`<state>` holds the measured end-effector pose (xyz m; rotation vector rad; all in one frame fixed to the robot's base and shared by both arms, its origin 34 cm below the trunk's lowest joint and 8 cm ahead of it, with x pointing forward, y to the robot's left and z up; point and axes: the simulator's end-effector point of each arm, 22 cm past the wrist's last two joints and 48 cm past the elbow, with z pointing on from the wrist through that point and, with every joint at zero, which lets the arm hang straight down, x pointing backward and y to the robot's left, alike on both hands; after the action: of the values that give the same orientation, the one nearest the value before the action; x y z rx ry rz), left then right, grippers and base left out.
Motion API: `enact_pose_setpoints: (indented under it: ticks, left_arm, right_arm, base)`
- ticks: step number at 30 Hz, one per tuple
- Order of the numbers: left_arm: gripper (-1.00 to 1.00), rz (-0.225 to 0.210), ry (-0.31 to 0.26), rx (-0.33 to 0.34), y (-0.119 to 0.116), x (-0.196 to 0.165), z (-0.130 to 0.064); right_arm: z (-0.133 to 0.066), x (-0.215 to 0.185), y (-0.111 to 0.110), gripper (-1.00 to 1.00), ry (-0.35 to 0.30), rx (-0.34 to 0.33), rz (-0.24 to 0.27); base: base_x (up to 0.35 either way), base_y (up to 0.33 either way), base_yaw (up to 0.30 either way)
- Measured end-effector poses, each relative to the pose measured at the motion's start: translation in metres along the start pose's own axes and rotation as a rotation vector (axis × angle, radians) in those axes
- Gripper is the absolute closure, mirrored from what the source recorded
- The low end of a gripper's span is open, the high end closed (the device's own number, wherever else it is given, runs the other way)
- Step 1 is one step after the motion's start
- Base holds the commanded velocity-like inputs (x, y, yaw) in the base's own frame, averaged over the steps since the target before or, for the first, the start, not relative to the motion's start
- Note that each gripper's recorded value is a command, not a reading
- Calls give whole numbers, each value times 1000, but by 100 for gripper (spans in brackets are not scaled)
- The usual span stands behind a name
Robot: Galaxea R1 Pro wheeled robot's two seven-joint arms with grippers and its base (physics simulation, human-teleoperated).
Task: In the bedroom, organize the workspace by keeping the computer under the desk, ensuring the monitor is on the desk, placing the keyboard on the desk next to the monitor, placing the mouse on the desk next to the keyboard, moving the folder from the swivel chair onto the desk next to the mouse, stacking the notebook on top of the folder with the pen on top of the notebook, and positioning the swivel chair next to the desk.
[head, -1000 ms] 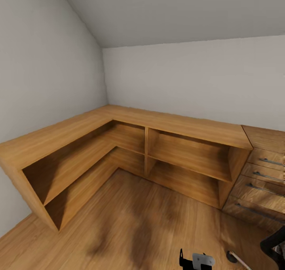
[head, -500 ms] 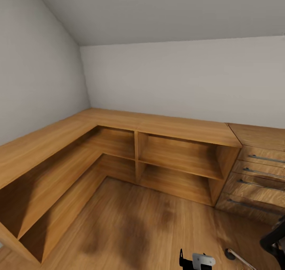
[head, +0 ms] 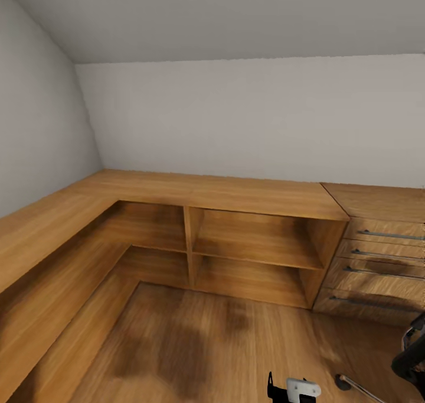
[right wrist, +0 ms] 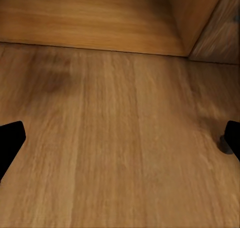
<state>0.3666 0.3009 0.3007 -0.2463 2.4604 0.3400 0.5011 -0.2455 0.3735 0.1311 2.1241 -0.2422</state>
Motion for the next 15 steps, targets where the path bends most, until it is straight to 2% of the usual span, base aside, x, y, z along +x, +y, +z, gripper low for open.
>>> enact_pose_setpoints:
  ticks: [5,15]
  left_arm:
    - [-100,0,1,0,0,0,0]
    - [-100,1,0,3,-1,0,0]
  right_arm:
    - [0,0,0,-100,0,0,0]
    - [0,0,0,-100,0,-1,-1]
  base:
    - [245,208,-298]
    - [50,41,-298]
